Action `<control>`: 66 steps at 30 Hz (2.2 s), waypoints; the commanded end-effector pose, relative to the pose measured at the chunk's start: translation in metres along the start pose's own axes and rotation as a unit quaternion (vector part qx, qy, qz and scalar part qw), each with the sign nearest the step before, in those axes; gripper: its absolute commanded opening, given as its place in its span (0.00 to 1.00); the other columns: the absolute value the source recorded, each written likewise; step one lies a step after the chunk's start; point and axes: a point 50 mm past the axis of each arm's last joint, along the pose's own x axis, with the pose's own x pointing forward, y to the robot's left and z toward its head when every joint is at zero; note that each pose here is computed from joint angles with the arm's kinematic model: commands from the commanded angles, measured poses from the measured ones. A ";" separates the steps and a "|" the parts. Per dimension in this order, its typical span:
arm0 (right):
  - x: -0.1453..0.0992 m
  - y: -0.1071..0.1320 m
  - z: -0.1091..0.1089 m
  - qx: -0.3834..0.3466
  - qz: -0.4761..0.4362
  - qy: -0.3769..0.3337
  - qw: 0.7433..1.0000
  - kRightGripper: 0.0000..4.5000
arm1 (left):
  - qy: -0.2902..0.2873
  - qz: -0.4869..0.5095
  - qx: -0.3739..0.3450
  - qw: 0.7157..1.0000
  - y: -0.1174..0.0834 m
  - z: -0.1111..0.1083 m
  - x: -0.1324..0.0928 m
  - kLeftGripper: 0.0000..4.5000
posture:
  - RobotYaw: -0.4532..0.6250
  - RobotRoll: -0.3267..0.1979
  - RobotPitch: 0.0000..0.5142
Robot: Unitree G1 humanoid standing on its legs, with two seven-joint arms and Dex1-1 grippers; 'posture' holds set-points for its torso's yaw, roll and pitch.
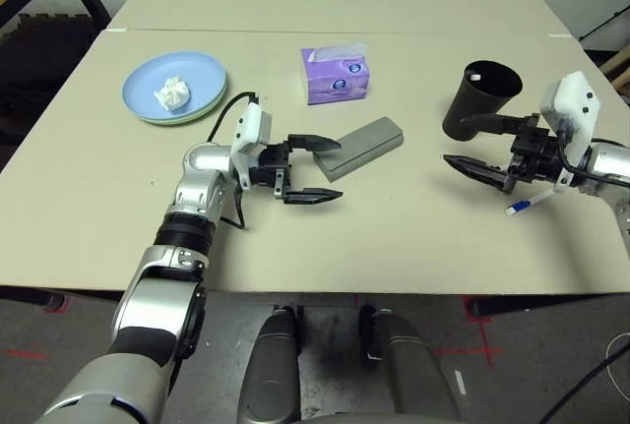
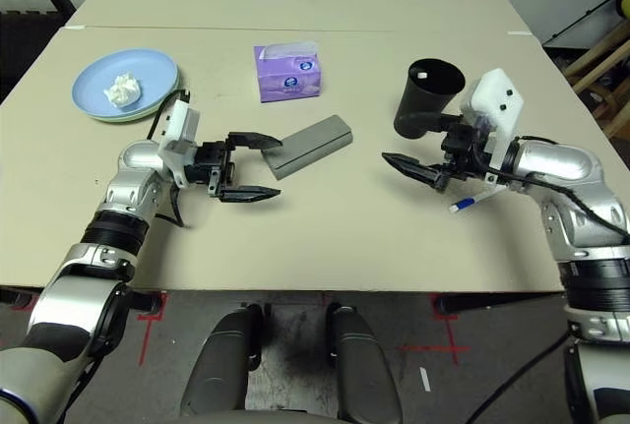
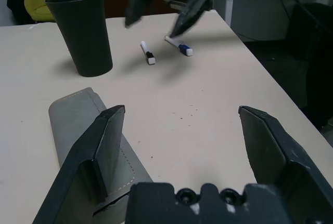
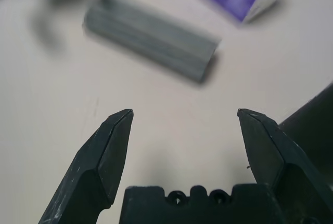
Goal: Organize and tidy the items on the table.
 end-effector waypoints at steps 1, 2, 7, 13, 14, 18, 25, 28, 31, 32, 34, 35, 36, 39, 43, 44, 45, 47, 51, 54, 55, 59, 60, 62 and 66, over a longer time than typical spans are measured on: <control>-0.005 -0.002 -0.003 -0.054 0.035 0.069 0.996 1.00 | 0.012 -0.008 0.002 1.000 -0.002 -0.003 0.001 0.99 | 0.48 0.62 0.37; -0.006 -0.004 -0.003 -0.072 0.044 0.089 0.993 1.00 | 0.012 -0.007 0.002 1.000 -0.001 -0.002 0.000 0.99 | 0.47 0.62 0.37; -0.009 -0.005 -0.008 -0.148 0.119 0.177 0.966 1.00 | 0.011 -0.002 0.004 1.000 0.001 -0.001 0.000 0.99 | 0.47 0.62 0.40; -0.012 -0.012 -0.009 -0.215 0.190 0.270 0.919 1.00 | 0.008 0.003 0.004 1.000 0.001 0.000 0.001 0.99 | 0.47 0.62 0.43; -0.013 -0.014 -0.008 -0.224 0.200 0.284 0.910 1.00 | 0.007 0.004 0.004 1.000 0.002 0.001 0.001 0.99 | 0.47 0.62 0.43; -0.014 -0.021 -0.005 -0.255 0.235 0.328 0.879 1.00 | 0.008 0.008 0.004 1.000 0.002 0.002 -0.001 0.99 | 0.48 0.62 0.45; -0.010 -0.025 -0.007 -0.282 0.263 0.358 0.851 1.00 | 0.010 0.015 0.005 1.000 0.002 0.004 -0.002 0.99 | 0.48 0.62 0.48; -0.009 -0.025 -0.010 -0.294 0.275 0.366 0.839 1.00 | 0.011 0.015 0.003 1.000 0.001 0.004 -0.003 0.99 | 0.48 0.62 0.49; -0.007 -0.025 -0.011 -0.306 0.284 0.368 0.831 1.00 | 0.012 0.015 0.002 1.000 0.001 0.004 -0.004 0.99 | 0.48 0.62 0.49; -0.006 -0.025 -0.012 -0.310 0.286 0.369 0.828 1.00 | 0.013 0.016 0.001 1.000 0.001 0.004 -0.004 0.99 | 0.49 0.62 0.49; -0.005 -0.026 -0.013 -0.317 0.289 0.370 0.824 1.00 | 0.013 0.016 0.001 1.000 0.001 0.004 -0.004 0.99 | 0.49 0.62 0.49; -0.004 -0.026 -0.013 -0.320 0.292 0.370 0.822 1.00 | 0.013 0.017 0.001 1.000 0.001 0.004 -0.004 0.99 | 0.49 0.62 0.50; -0.004 -0.026 -0.013 -0.321 0.294 0.370 0.820 1.00 | 0.013 0.017 0.001 1.000 0.001 0.004 -0.004 0.99 | 0.49 0.62 0.50; -0.001 -0.027 -0.013 -0.331 0.299 0.370 0.815 1.00 | 0.013 0.018 0.001 1.000 0.001 0.004 -0.004 0.99 | 0.49 0.62 0.50; 0.001 -0.027 -0.015 -0.340 0.306 0.371 0.808 1.00 | 0.014 0.020 0.000 1.000 0.000 0.004 -0.004 0.99 | 0.50 0.62 0.50; 0.001 -0.028 -0.015 -0.342 0.307 0.370 0.807 1.00 | 0.014 0.020 0.000 1.000 0.000 0.004 -0.004 0.99 | 0.50 0.62 0.50; 0.002 -0.027 -0.015 -0.343 0.310 0.369 0.806 1.00 | 0.014 0.020 0.000 1.000 0.000 0.004 -0.004 0.99 | 0.50 0.62 0.50; 0.002 -0.027 -0.014 -0.346 0.315 0.368 0.803 1.00 | 0.014 0.021 0.001 1.000 0.000 0.005 -0.004 0.99 | 0.50 0.62 0.50; 0.003 -0.026 -0.015 -0.348 0.319 0.365 0.802 0.91 | 0.014 0.023 0.002 1.000 0.000 0.005 -0.004 1.00 | 0.50 0.62 0.50; 0.004 -0.023 -0.015 -0.345 0.324 0.359 0.804 0.70 | 0.014 0.024 0.002 1.000 0.000 0.005 -0.004 1.00 | 0.50 0.62 0.50; 0.004 -0.022 -0.015 -0.345 0.326 0.359 0.804 0.62 | 0.014 0.024 0.002 1.000 0.000 0.005 -0.004 1.00 | 0.50 0.62 0.50; 0.003 -0.020 -0.013 -0.341 0.329 0.355 0.806 0.29 | 0.014 0.025 0.002 1.000 0.001 0.005 -0.005 1.00 | 0.50 0.62 0.49; 0.002 -0.020 -0.012 -0.341 0.329 0.354 0.807 0.19 | 0.015 0.025 0.002 1.000 0.001 0.005 -0.005 1.00 | 0.50 0.62 0.49; 0.002 -0.020 -0.009 -0.335 0.326 0.349 0.812 0.07 | 0.015 0.026 0.003 1.000 0.002 0.005 -0.005 1.00 | 0.50 0.62 0.48; 0.001 -0.020 0.001 -0.314 0.315 0.330 0.833 0.07 | 0.015 0.026 0.003 1.000 0.002 0.005 -0.005 1.00 | 0.49 0.62 0.47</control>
